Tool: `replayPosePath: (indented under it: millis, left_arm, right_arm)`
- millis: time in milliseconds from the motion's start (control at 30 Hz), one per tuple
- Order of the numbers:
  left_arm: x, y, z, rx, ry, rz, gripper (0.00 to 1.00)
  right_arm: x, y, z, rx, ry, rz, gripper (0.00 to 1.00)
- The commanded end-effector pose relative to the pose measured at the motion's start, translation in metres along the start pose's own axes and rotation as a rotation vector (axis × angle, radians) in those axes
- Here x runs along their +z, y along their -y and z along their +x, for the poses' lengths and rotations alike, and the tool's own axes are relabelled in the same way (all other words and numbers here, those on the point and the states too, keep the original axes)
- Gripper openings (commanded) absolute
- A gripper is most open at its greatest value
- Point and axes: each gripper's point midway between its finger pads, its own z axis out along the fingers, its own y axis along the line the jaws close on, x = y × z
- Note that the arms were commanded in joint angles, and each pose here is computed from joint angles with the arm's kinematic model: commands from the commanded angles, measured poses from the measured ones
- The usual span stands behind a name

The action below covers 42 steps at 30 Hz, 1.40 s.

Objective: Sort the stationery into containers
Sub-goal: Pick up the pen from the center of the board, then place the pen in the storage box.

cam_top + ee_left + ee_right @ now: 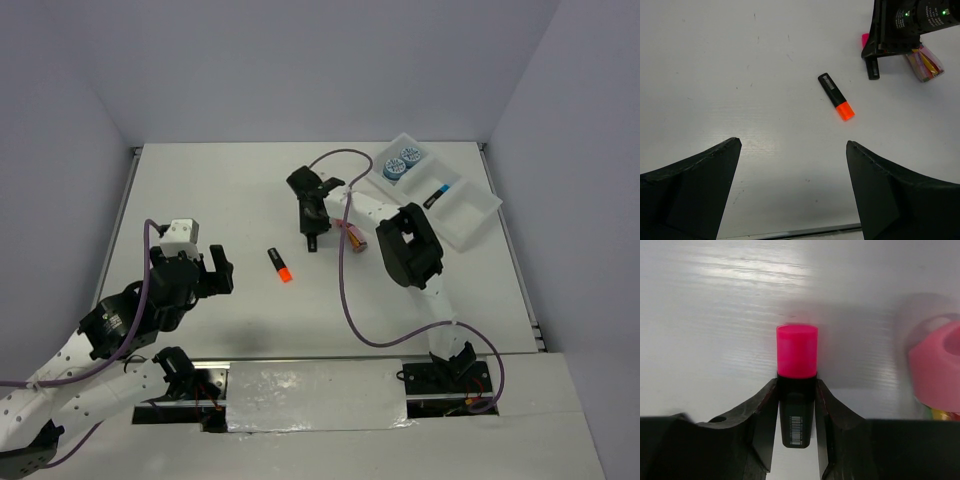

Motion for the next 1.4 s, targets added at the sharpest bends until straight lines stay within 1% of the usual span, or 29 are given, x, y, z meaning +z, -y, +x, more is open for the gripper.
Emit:
replayPosePath:
  millis: [0,33,67,100,133,167,200,233,267,300,333,367,400,433,467,500,533,633,700,800,933,1000,1033,1067,1233,1300,1333,1367]
  left_arm:
    - [-0.004,0.006,-0.013,-0.018,0.042,0.032,0.99]
    - [-0.003,0.005,-0.012,-0.015,0.041,0.032,0.99]
    - [-0.004,0.005,-0.013,-0.016,0.042,0.032,0.99]
    - [-0.003,0.005,-0.012,-0.016,0.041,0.028,0.99]
    - [-0.003,0.004,-0.013,-0.017,0.043,0.028,0.99]
    - [-0.004,0.004,-0.013,-0.019,0.043,0.028,0.99]
    - [-0.004,0.005,-0.013,-0.018,0.042,0.029,0.99]
    - [-0.004,0.004,-0.013,-0.020,0.043,0.028,0.99]
    - [-0.004,0.004,-0.013,-0.020,0.045,0.028,0.99]
    - [-0.004,0.004,-0.013,-0.022,0.045,0.029,0.99]
    - [-0.004,0.005,-0.012,-0.019,0.043,0.033,0.99]
    - [-0.004,0.005,-0.013,-0.020,0.045,0.036,0.99]
    - [-0.004,0.005,-0.013,-0.019,0.045,0.038,0.99]
    - [-0.004,0.006,-0.013,-0.019,0.044,0.039,1.00]
    - [-0.004,0.006,-0.013,-0.018,0.043,0.038,0.99]
    - [-0.004,0.006,-0.013,-0.017,0.043,0.040,0.99]
    - [-0.003,0.007,-0.012,-0.015,0.040,0.040,0.99]
    - [-0.002,0.007,-0.011,-0.010,0.037,0.038,0.99]
    - [-0.002,0.007,-0.011,-0.010,0.034,0.034,0.99]
    - [-0.002,0.008,-0.012,-0.006,0.035,0.040,0.99]
    - [-0.005,0.017,-0.013,0.006,0.043,0.105,0.99]
    - [-0.006,0.015,-0.013,0.000,0.049,0.101,0.99]
    - [-0.005,0.015,-0.013,0.001,0.048,0.096,0.99]
    - [-0.005,0.015,-0.013,0.000,0.047,0.094,0.99]
    - [-0.001,0.018,-0.010,0.018,0.030,0.093,0.99]
    - [0.000,0.019,-0.009,0.027,0.023,0.095,0.99]
    - [0.001,0.020,-0.009,0.032,0.018,0.094,0.99]
    - [0.002,0.020,-0.008,0.034,0.014,0.092,0.99]
  right_arm:
    - [-0.033,-0.063,-0.010,-0.068,0.051,-0.282,0.17]
    - [-0.046,-0.080,-0.005,-0.106,0.032,-0.398,0.17]
    - [-0.075,-0.093,-0.019,-0.122,0.081,-0.490,0.17]
    - [-0.095,-0.103,-0.034,-0.146,0.143,-0.574,0.17]
    - [-0.113,-0.110,-0.035,-0.164,0.142,-0.664,0.17]
    - [-0.147,-0.112,-0.050,-0.171,0.199,-0.731,0.17]
    - [-0.160,-0.101,-0.068,-0.149,0.238,-0.757,0.17]
    - [-0.168,-0.090,-0.076,-0.127,0.251,-0.757,0.17]
    - [-0.182,-0.072,-0.094,-0.084,0.297,-0.732,0.17]
    - [-0.178,-0.050,-0.100,-0.025,0.285,-0.675,0.17]
    - [-0.165,-0.002,-0.124,0.068,0.326,-0.542,0.17]
    - [-0.158,0.031,-0.124,0.130,0.302,-0.437,0.18]
    - [-0.150,0.062,-0.129,0.182,0.303,-0.340,0.17]
    - [-0.143,0.110,-0.142,0.267,0.320,-0.222,0.17]
    - [-0.137,0.149,-0.146,0.329,0.340,-0.075,0.18]
    - [-0.135,0.174,-0.143,0.371,0.329,-0.011,0.18]
    - [-0.132,0.212,-0.144,0.434,0.334,0.062,0.17]
    - [-0.134,0.274,-0.145,0.535,0.363,0.188,0.18]
    - [-0.136,0.291,-0.152,0.537,0.385,0.214,0.18]
    - [-0.128,0.308,-0.160,0.512,0.390,0.223,0.20]
    - [-0.104,0.319,-0.158,0.501,0.332,0.258,0.22]
    - [-0.100,0.323,-0.159,0.518,0.326,0.273,0.24]
    - [-0.095,0.340,-0.156,0.550,0.314,0.295,0.25]
    - [-0.093,0.345,-0.154,0.562,0.307,0.313,0.26]
    - [-0.082,0.356,-0.158,0.582,0.297,0.307,0.28]
    - [-0.082,0.358,-0.160,0.578,0.295,0.316,0.34]
    - [-0.080,0.359,-0.160,0.570,0.284,0.323,0.45]
    - [-0.079,0.360,-0.160,0.568,0.279,0.326,0.53]
